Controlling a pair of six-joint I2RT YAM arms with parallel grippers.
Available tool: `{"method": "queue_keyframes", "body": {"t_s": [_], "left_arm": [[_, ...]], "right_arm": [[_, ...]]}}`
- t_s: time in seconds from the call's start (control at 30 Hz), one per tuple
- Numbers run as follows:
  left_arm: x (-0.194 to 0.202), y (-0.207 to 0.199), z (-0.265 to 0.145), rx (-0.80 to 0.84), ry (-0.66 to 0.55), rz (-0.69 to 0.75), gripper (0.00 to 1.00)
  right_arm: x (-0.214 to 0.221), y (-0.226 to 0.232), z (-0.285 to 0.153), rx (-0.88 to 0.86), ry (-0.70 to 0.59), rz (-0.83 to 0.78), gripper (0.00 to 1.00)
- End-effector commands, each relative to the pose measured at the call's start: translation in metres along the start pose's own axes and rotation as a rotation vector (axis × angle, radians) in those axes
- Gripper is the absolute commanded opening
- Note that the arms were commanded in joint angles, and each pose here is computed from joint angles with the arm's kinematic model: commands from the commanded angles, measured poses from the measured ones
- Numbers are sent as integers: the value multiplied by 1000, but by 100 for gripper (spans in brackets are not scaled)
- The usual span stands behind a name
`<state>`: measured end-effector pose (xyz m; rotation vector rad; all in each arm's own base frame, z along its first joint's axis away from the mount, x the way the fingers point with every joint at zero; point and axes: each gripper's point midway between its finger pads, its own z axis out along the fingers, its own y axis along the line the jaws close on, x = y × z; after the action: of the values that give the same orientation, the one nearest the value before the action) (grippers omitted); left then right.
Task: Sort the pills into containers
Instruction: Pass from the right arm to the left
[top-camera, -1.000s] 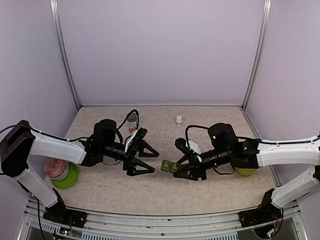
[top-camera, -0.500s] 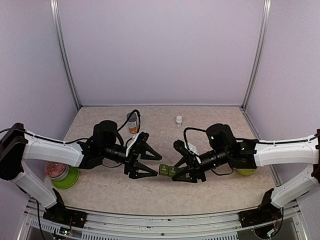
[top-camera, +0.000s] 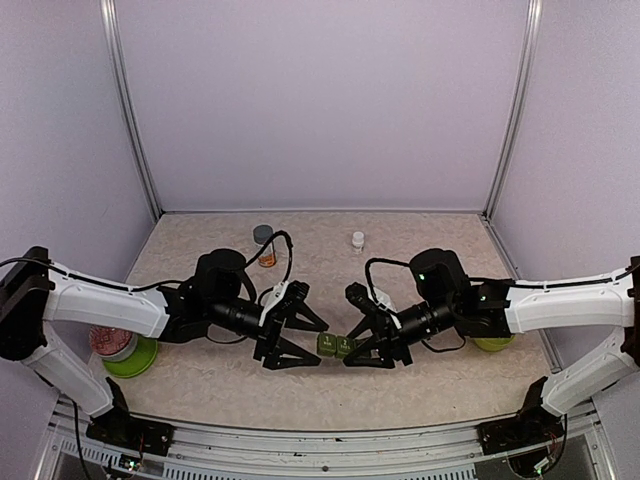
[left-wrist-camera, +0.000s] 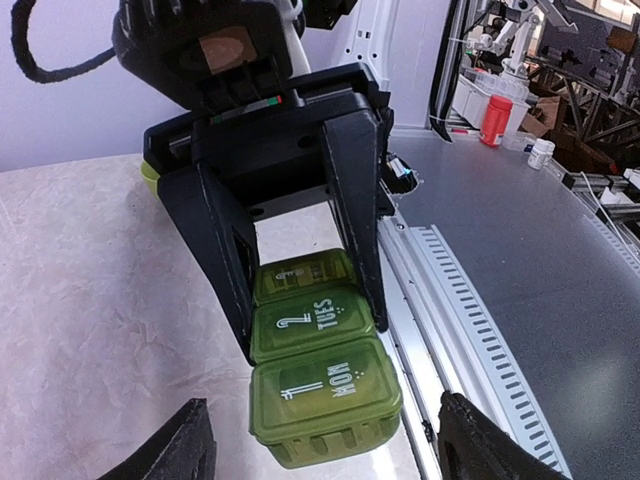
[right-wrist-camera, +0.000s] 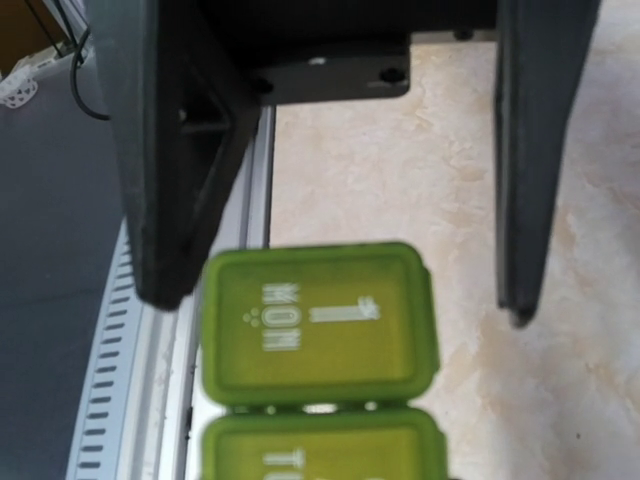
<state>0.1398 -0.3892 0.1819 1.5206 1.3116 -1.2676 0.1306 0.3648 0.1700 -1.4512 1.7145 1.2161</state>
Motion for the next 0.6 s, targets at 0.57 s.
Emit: {"method": "queue_keyframes", "body": {"t_s": [0.57], "left_arm": [[1, 11, 12, -52, 44, 26, 62]], "right_arm": [[-15, -5, 1, -12, -38, -3, 41]]}}
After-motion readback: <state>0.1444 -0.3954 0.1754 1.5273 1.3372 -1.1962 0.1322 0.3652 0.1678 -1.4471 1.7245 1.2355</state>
